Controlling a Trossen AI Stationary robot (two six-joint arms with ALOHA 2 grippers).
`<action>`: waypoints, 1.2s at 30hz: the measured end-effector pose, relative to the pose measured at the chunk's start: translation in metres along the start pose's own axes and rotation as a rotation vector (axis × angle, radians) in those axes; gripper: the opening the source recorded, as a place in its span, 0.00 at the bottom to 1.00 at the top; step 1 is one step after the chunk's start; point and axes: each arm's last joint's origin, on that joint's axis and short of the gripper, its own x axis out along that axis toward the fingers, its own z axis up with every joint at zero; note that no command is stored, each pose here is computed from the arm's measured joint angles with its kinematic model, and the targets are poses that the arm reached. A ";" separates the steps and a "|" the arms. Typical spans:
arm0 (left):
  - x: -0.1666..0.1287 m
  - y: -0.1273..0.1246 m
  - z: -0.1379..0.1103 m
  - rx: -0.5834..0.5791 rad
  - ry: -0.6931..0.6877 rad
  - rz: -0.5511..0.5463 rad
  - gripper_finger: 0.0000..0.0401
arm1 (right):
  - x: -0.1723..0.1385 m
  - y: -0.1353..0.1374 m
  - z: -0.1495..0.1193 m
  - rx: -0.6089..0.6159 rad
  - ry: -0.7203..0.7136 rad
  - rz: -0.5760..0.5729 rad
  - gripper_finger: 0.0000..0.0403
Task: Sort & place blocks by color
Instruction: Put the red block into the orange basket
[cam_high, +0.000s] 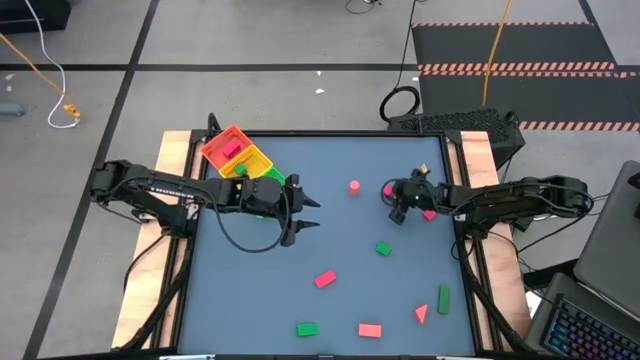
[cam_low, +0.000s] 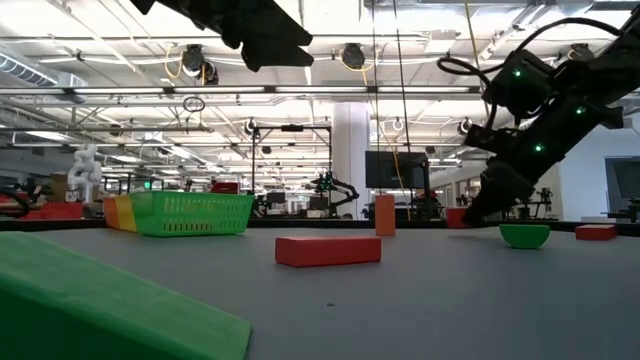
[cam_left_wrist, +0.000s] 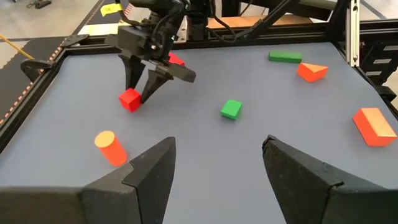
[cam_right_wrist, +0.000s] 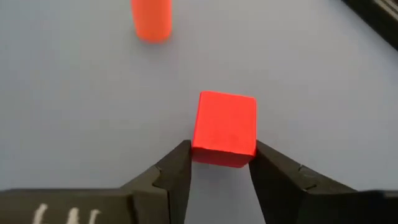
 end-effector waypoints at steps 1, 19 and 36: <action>0.000 0.000 0.000 0.000 0.000 0.000 0.60 | 0.000 0.000 0.001 0.003 -0.006 0.001 0.36; 0.000 0.001 0.000 0.046 0.002 0.028 0.60 | -0.009 0.013 0.035 0.038 -0.366 0.196 0.29; 0.038 0.002 0.001 0.043 -0.163 0.041 0.60 | -0.046 0.057 0.065 -0.180 -0.801 0.458 0.30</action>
